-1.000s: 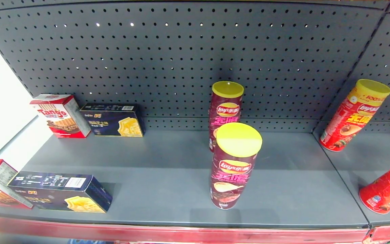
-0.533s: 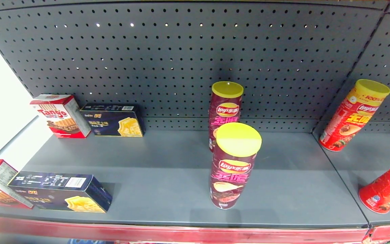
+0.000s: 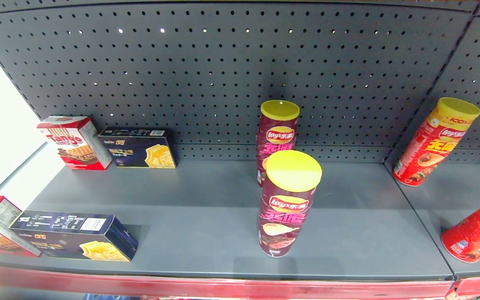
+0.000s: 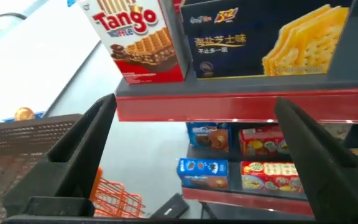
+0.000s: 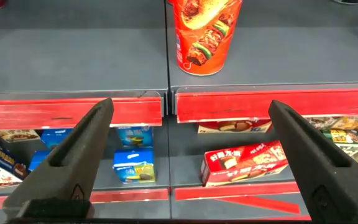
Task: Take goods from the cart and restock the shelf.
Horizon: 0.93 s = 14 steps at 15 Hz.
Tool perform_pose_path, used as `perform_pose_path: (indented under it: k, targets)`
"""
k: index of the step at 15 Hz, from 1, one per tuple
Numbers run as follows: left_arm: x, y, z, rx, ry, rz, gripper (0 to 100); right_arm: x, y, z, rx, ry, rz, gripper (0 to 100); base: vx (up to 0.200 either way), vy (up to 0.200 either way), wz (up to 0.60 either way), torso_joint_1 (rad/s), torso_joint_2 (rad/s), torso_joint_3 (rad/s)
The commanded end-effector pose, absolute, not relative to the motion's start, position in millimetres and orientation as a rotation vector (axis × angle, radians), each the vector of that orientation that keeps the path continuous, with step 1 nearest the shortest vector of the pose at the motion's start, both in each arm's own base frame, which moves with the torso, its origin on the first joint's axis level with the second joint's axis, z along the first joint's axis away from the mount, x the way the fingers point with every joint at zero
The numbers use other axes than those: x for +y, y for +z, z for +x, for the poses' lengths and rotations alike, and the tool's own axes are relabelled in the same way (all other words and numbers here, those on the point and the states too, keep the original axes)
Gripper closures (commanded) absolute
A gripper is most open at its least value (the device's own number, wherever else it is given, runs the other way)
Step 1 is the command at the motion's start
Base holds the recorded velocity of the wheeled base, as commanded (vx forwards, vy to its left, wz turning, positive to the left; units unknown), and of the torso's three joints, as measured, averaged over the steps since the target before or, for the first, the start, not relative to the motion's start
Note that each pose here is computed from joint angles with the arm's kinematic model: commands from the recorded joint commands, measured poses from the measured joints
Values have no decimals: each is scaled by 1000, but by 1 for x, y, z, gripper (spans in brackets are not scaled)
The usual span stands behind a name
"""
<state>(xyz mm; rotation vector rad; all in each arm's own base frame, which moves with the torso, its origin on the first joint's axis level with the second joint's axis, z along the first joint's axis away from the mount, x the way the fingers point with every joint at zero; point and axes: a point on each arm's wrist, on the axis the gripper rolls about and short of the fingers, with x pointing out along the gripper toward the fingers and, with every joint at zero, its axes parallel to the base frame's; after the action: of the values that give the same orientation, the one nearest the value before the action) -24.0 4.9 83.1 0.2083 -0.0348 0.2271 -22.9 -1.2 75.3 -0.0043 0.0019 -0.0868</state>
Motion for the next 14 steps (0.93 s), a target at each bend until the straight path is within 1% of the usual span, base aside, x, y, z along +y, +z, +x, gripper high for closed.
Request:
perform_pose_path:
  k: [1,2,3,4,5,6,7,8,9,10,14]
  targets:
    - [5,82,-24,-32,229,212,0,-1,75,-23,2,-86,-5,0,0,0,0,0,0,0]
    - [4,81,-23,-35,167,113,0,-1,75,-23,2,-86,-5,0,0,0,0,0,0,0]
    - [2,80,-23,-33,64,37,0,-1,75,-23,2,-86,-5,0,0,0,0,0,0,0]
    - [0,76,-23,6,-20,38,0,-1,75,-23,2,-87,-5,0,0,0,0,0,0,0]
    - [-2,76,-23,12,-79,90,0,-1,75,-23,2,-86,-5,0,0,0,0,0,0,0]
    - [-2,76,-24,3,-102,147,0,-1,75,-23,2,-86,-5,0,0,0,0,0,0,0]
    - [-2,76,-23,1,-103,156,0,-1,75,-23,2,-86,-5,0,0,0,0,0,0,0]
    - [-2,76,-23,-9,-99,156,0,-1,75,-23,2,-87,-5,0,0,0,0,0,0,0]
    - [0,76,-23,-3,-3,114,0,-1,75,-23,2,-86,-5,0,0,0,0,0,0,0]
    - [0,76,-23,-1,18,89,0,-1,75,-23,2,-86,-5,0,0,0,0,0,0,0]
    - [1,76,-23,2,29,66,0,-1,75,-23,2,-86,-5,0,0,0,0,0,0,0]
